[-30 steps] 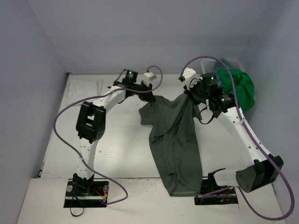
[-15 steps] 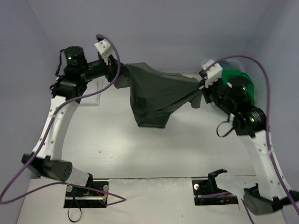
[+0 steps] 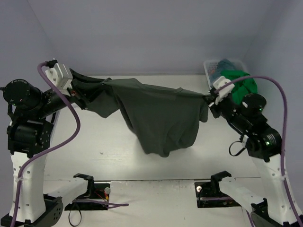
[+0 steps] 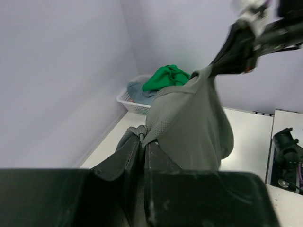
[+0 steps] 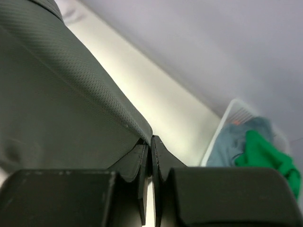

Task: Fold and stack the t-shirts
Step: Flatten the tshirt out

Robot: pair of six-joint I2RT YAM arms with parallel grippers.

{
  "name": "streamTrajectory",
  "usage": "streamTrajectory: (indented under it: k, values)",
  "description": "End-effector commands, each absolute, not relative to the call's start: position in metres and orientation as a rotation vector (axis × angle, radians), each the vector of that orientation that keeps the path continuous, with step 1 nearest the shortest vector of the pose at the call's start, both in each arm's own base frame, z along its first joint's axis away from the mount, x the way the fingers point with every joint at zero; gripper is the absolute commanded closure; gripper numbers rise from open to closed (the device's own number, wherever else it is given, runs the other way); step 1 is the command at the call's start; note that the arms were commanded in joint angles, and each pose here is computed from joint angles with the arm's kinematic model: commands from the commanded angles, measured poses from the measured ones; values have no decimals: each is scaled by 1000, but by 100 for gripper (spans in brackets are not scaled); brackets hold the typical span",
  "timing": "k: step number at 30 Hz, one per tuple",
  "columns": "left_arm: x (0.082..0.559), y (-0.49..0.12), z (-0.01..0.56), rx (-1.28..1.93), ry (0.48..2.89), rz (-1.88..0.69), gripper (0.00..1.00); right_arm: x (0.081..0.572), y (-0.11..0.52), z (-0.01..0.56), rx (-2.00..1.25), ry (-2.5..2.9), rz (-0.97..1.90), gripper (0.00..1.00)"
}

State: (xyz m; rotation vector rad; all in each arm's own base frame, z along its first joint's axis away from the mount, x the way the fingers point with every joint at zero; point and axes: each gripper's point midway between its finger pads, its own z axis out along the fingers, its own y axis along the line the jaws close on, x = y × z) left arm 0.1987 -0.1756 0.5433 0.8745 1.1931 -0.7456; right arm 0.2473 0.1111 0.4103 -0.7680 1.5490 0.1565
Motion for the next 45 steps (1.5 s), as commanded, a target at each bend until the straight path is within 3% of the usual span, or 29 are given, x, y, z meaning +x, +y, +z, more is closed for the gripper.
streamTrajectory:
  k: [1,6,16,22,27,28,31,38,45]
  values:
    - [207,-175,546,858,1191,-757,100,281,114,382,-789,1612,108,100]
    - [272,-178,507,843,1303,-717,100,354,117,339,-748,1684,5,100]
    - [463,-173,381,789,1616,-525,100,496,135,280,-657,1823,-122,100]
    - [518,-158,401,645,1620,-431,100,523,129,339,-550,1725,-161,100]
    - [488,-153,468,617,1473,-398,100,485,117,380,-503,1655,-140,100]
    - [466,-148,495,618,1414,-379,100,464,111,411,-475,1583,-130,100]
    - [416,-143,532,628,1310,-368,100,419,107,429,-489,1526,-81,100]
    - [311,-150,525,687,1275,-500,100,336,103,402,-596,1616,25,100]
    - [223,-149,509,764,1262,-563,100,265,95,427,-631,1525,86,100]
